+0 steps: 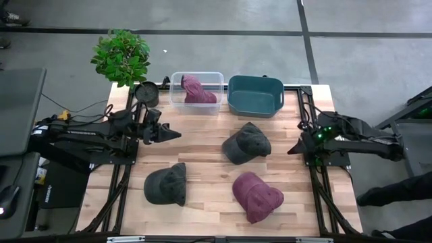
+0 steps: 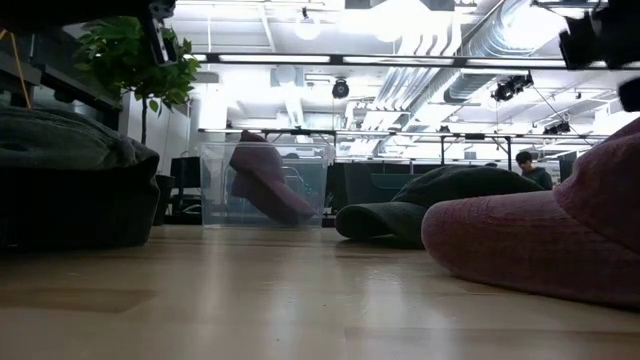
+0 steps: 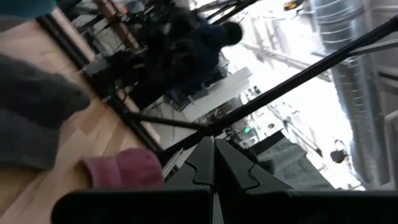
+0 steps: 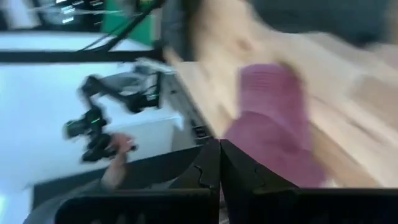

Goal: Pick & Place hat
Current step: Put the red cap into the transparent bin

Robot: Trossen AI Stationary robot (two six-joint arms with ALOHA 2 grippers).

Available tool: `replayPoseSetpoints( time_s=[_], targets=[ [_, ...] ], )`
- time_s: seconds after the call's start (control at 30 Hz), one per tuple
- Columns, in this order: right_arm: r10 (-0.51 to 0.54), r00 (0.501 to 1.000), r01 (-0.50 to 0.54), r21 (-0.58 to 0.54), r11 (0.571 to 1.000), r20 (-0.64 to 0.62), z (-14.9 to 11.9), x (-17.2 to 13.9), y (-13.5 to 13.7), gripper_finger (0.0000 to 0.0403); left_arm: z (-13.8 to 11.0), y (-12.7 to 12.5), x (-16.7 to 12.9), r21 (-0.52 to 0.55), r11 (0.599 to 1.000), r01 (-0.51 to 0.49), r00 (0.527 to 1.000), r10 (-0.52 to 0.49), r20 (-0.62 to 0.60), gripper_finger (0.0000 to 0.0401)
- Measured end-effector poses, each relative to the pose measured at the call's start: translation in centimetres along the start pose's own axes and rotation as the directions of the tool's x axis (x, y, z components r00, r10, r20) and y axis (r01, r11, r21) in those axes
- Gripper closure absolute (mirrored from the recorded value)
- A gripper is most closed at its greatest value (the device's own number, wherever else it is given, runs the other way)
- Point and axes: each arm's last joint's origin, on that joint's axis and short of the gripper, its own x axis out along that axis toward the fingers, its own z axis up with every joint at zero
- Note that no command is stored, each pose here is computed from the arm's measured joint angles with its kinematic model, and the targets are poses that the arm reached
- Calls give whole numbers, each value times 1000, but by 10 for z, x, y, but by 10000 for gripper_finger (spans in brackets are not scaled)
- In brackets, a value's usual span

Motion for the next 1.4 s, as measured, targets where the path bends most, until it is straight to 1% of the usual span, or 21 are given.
replayPoseSetpoints(
  time_s=[0.13, 0.27, 0.33, 0.47, 0.6, 0.7, 0.8, 0.87, 0.9, 0.97, 1.03, 1.1, 1.17, 1.3, 1.37, 1.4],
  targets=[
    [71, 996, -75, -87, 993, -44, -1, 10, 15, 402, -1, -1, -2, -1, 1000, 8, 1000, -8, -22, 401],
    [96, 987, -117, -172, 978, -127, -6, 33, 29, 402, -1, -2, -3, 1, 1000, 17, 999, -17, -36, 401],
    [87, 981, -123, -208, 970, -173, -12, 47, 35, 402, -1, -2, -3, 1, 1000, 21, 999, -21, -45, 401],
    [-54, 974, -19, -321, 947, -219, -32, 68, 45, 402, -1, -2, -3, 0, 1000, 22, 999, -22, -47, 401],
    [-181, 971, 94, -442, 892, -158, -52, 82, 62, 402, -2, -1, -3, -2, 1000, 14, 999, -14, -51, 401],
    [-266, 956, 170, -502, 848, -126, -66, 91, 76, 403, -2, 0, -3, -17, 1000, 11, 998, -12, -60, 401],
    [-346, 929, 224, -541, 811, -135, -81, 101, 89, 403, -3, -1, -3, -29, 999, 21, 997, -23, -78, 401],
    [-407, 902, 263, -565, 782, -145, -92, 111, 97, 403, -3, -1, -3, -29, 999, 22, 996, -25, -81, 401],
    [-446, 883, 288, -581, 761, -147, -97, 117, 99, 403, -3, -1, -3, -29, 999, 23, 996, -25, -82, 401],
    [-535, 832, 343, -624, 702, -145, -110, 128, 101, 403, -3, -1, -3, -30, 999, 29, 995, -31, -92, 401],
    [-628, 768, 399, -672, 624, -127, -124, 139, 101, 403, -3, -1, -3, -30, 999, 34, 994, -37, -102, 401],
    [-725, 684, 457, -727, 512, -80, -139, 149, 97, 403, -4, -1, -3, -31, 999, 40, 993, -43, -113, 401],
    [-796, 605, 500, -768, 399, -20, -153, 159, 91, 403, -4, -2, -3, -35, 998, 45, 991, -49, -123, 401],
    [-882, 458, 569, -799, 194, 112, -174, 169, 84, 403, -4, -2, -3, -38, 998, 47, 991, -51, -126, 401],
    [-906, 392, 578, -809, 110, 157, -182, 172, 81, 403, -4, -2, -3, -39, 998, 46, 991, -51, -126, 401],
    [-913, 370, 576, -814, 78, 174, -187, 172, 80, 403, -4, -2, -3, -45, 998, 45, 991, -51, -126, 401]
  ],
)
